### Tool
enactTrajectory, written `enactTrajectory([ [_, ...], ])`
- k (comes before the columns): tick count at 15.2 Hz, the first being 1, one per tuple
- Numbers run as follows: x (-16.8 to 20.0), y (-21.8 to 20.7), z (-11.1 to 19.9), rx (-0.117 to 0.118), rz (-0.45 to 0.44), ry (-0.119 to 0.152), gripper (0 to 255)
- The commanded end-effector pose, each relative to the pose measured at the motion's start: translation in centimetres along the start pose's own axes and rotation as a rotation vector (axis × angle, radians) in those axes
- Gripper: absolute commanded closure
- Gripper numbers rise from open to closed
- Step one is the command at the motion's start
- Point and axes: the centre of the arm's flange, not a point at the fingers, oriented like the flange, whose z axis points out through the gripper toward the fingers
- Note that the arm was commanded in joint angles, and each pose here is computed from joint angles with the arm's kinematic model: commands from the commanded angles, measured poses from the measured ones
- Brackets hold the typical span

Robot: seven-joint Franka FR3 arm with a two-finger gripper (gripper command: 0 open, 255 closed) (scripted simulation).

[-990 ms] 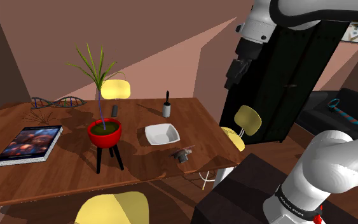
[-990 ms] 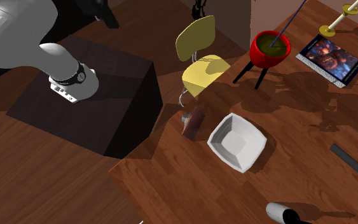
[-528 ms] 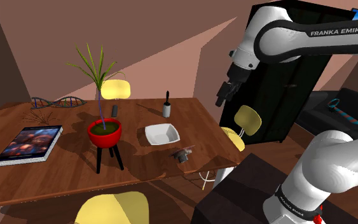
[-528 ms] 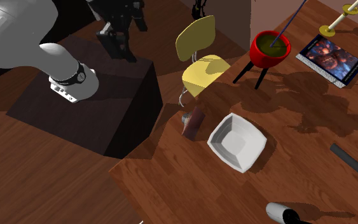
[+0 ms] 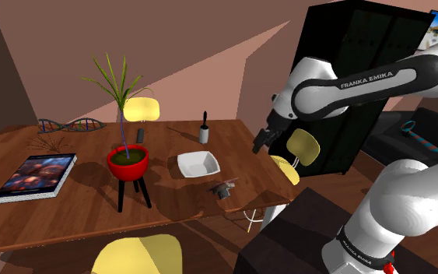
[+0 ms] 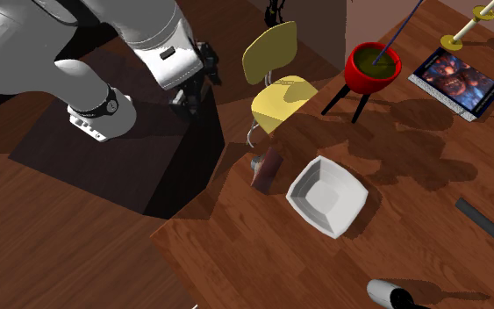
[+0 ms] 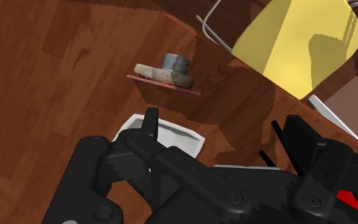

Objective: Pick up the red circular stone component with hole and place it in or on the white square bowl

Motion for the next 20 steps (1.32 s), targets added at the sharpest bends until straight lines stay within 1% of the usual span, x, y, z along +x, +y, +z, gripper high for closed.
enactTrajectory([
  [1,-0.2,0.7,2.1,0.007,0.019,0.02,0],
  [20,-0.4,4.2,27.2,0.08,0.186,0.156,0],
])
